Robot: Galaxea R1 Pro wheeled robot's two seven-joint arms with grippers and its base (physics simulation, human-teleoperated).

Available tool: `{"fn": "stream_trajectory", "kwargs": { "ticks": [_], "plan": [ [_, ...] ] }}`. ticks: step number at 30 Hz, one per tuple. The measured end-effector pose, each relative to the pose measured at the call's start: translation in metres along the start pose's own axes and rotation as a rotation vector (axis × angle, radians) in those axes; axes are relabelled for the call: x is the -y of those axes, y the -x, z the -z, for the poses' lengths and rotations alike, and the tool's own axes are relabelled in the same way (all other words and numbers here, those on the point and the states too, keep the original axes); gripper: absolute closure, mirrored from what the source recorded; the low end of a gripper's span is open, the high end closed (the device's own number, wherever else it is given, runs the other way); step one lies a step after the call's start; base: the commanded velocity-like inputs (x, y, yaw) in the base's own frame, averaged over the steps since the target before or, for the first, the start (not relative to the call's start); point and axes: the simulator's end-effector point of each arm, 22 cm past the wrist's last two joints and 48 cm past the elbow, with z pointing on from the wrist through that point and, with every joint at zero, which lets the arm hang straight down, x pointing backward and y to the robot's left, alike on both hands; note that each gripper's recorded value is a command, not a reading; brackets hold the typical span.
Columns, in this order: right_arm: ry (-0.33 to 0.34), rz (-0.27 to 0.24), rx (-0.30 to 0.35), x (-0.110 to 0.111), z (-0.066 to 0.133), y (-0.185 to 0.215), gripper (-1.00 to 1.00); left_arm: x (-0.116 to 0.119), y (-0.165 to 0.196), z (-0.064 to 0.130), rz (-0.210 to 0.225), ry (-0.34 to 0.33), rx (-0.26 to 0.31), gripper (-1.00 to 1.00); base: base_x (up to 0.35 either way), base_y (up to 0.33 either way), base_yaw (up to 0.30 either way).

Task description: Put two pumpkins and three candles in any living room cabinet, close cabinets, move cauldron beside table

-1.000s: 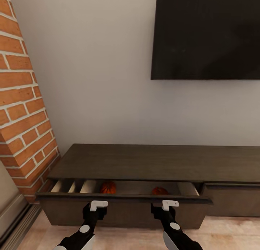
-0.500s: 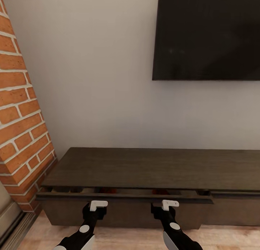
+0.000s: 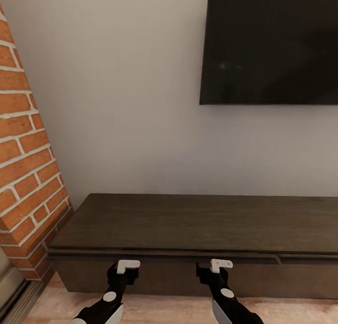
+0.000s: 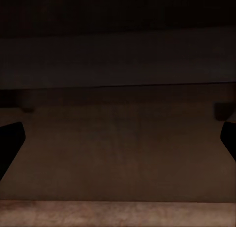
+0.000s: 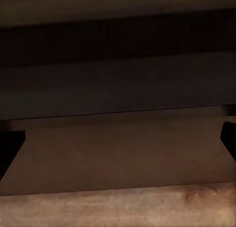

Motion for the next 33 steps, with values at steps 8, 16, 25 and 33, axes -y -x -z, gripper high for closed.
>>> {"fn": "stream_trajectory", "kwargs": {
  "ticks": [8, 16, 25, 33],
  "plan": [
    [0.000, 0.000, 0.000, -0.0001, 0.0002, 0.0000, -1.00, 0.0000, -0.0001, 0.0002, -0.001, 0.000, 0.000, -1.00, 0.057, 0.000, 0.000],
    [0.000, -0.003, -0.005, -0.0006, 0.0007, -0.0027, -1.00, 0.0013, -0.0042, 0.0017, -0.005, -0.003, -0.005, -1.00, 0.066, 0.000, 0.000],
    [0.000, 0.000, -0.001, 0.0000, -0.0002, -0.0004, -1.00, -0.0003, 0.0006, -0.0004, 0.002, 0.001, 0.001, -1.00, -0.250, 0.000, 0.000],
    [0.000, 0.000, -0.001, -0.0001, -0.0003, -0.0003, -1.00, -0.0003, 0.0005, -0.0004, 0.002, 0.001, 0.001, -1.00, -0.338, 0.000, 0.000]
  ]
}}
